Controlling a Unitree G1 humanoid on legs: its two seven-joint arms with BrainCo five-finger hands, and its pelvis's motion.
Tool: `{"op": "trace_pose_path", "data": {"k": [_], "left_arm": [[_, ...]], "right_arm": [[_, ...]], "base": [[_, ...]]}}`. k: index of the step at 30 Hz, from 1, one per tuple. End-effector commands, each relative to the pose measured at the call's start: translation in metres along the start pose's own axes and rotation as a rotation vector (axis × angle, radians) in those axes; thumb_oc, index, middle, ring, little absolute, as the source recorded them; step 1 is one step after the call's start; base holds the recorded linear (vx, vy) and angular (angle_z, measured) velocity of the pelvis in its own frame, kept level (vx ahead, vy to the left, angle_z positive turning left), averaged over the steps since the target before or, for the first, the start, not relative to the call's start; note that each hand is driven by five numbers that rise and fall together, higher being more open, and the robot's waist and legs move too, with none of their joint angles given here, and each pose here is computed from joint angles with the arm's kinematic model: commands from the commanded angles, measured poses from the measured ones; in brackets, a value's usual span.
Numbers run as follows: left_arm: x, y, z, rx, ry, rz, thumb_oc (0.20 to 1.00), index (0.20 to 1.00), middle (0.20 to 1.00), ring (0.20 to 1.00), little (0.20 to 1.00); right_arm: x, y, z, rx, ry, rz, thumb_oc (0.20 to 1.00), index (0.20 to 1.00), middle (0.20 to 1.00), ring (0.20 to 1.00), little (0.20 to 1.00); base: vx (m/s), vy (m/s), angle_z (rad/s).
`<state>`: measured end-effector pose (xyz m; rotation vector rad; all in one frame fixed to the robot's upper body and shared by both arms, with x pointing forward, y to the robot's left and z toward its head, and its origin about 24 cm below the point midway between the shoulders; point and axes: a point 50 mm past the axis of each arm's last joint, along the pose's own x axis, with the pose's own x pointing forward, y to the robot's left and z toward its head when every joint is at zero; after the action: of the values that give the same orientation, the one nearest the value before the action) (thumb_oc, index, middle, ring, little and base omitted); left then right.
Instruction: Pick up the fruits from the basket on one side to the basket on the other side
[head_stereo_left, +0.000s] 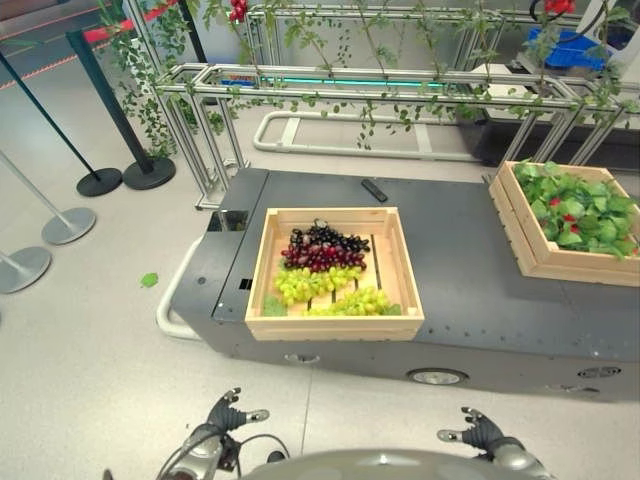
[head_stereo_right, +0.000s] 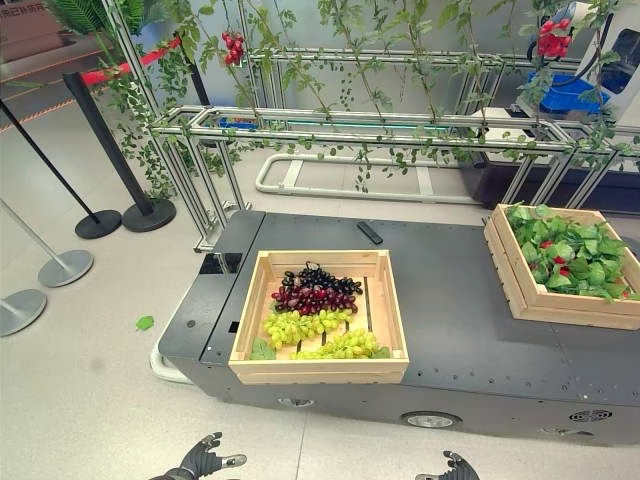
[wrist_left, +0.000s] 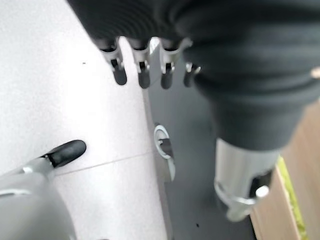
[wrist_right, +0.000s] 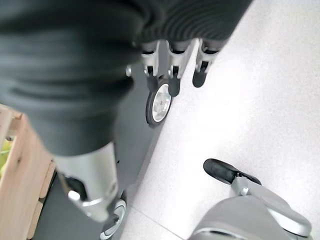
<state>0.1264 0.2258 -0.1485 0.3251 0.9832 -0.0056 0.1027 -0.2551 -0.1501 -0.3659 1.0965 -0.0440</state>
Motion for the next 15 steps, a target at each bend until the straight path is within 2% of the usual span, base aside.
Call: {"op": "trace_pose_path", "data": {"k": [1, 10, 11, 12, 15], "left_arm": [[0.007, 0.014, 0.027, 0.040, -0.078, 0.038, 1.000, 1.000, 1.000, 1.000, 1.000], [0.006, 0.021, 0.042, -0.003, -0.173, 0.068, 1.000, 1.000, 1.000, 1.000, 1.000], [0.003, 0.029, 0.060, -0.029, -0.273, 0.094, 1.000, 1.000, 1.000, 1.000, 1.000], [0.003, 0.029, 0.059, -0.029, -0.273, 0.094, 1.000, 1.000, 1.000, 1.000, 1.000], [-0.009, 0.054, 0.089, -0.114, -0.455, 0.162, 1.000, 1.000, 1.000, 1.000, 1.000]], "right_arm": [[0.003, -0.001, 0.012, -0.014, -0.025, -0.011, 1.000, 1.000, 1.000, 1.000, 1.000], [0.003, -0.006, 0.015, 0.026, -0.052, -0.040, 1.000, 1.000, 1.000, 1.000, 1.000], [0.003, -0.014, 0.026, 0.065, -0.114, -0.066, 1.000, 1.000, 1.000, 1.000, 1.000], [0.003, -0.014, 0.026, 0.065, -0.113, -0.066, 1.000, 1.000, 1.000, 1.000, 1.000], [-0.002, -0.038, 0.061, 0.140, -0.301, -0.135, 1.000, 1.000, 1.000, 1.000, 1.000]], "base": [[0.00, 0.000, 0.00], [0.00, 0.000, 0.00], [0.00, 0.000, 0.00], [0.00, 0.000, 0.00], [0.00, 0.000, 0.00]]}}
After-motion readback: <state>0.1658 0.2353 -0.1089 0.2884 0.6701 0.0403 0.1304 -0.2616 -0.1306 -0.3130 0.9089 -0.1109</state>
